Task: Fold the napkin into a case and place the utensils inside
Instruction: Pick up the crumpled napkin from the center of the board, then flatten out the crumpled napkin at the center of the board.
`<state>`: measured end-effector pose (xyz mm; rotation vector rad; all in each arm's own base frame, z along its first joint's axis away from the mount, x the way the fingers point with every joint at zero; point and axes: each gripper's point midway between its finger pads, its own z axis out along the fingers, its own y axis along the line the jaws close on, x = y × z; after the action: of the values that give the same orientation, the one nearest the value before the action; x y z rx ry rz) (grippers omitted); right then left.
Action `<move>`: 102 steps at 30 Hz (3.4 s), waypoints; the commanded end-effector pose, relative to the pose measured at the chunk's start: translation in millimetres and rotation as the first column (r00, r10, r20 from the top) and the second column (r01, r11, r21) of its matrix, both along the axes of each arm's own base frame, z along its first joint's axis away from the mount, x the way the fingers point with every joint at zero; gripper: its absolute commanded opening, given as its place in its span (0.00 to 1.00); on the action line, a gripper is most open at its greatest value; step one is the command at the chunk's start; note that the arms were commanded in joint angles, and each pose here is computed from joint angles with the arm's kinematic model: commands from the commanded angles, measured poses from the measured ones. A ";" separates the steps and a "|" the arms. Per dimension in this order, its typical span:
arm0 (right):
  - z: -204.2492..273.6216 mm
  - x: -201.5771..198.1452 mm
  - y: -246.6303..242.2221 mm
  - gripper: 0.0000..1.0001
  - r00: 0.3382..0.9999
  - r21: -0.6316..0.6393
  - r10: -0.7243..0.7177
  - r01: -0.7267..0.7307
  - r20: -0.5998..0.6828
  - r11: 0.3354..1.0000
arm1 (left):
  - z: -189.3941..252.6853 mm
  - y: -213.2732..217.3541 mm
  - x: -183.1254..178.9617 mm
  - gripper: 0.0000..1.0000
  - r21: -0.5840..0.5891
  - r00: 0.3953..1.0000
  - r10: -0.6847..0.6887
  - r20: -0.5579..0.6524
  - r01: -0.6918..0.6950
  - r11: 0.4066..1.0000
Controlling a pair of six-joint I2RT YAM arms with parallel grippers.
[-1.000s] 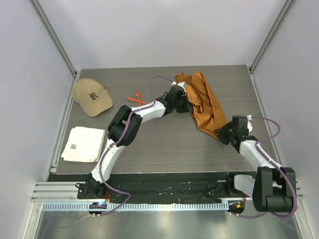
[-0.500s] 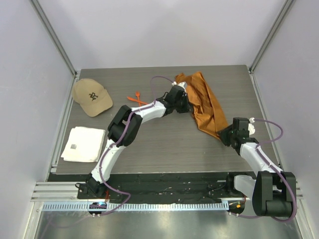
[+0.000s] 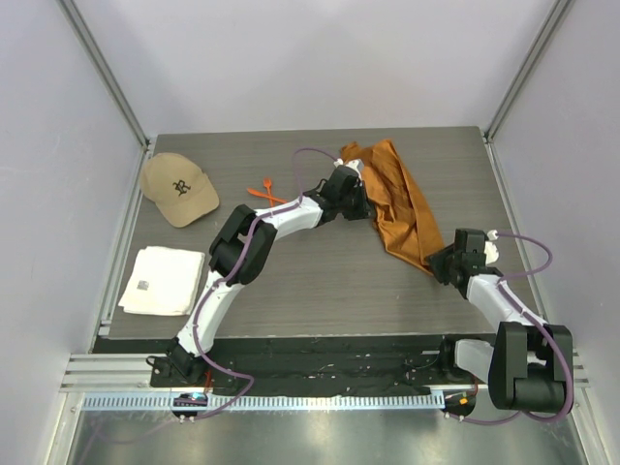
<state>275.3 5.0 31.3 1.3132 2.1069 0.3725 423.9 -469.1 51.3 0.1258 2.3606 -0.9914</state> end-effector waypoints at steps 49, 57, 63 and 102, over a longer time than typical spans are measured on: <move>425.8 -2.7 -72.2 0.01 0.685 -0.250 0.047 0.201 0.727 0.947 | 401.3 201.7 -125.2 0.00 -0.149 0.807 0.262 0.529 -0.215 0.965; 519.1 -99.9 -52.1 0.01 0.580 -0.398 0.131 0.362 0.804 0.843 | 489.2 199.1 -215.8 0.00 -0.386 0.800 0.136 0.584 0.126 0.914; 537.4 -164.8 -41.1 0.01 0.520 -0.388 0.107 0.470 0.848 0.793 | 511.3 216.4 -268.0 0.00 -0.485 0.794 0.126 0.595 0.230 0.844; 182.2 249.2 -132.3 0.67 0.910 -0.399 0.299 -0.170 0.287 0.901 | 165.1 124.5 132.3 0.93 -0.032 0.867 0.305 0.394 -0.319 0.947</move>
<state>533.7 -142.0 145.0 0.9022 1.9667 0.2955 576.3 -341.7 122.4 -0.1043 2.1191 -0.5994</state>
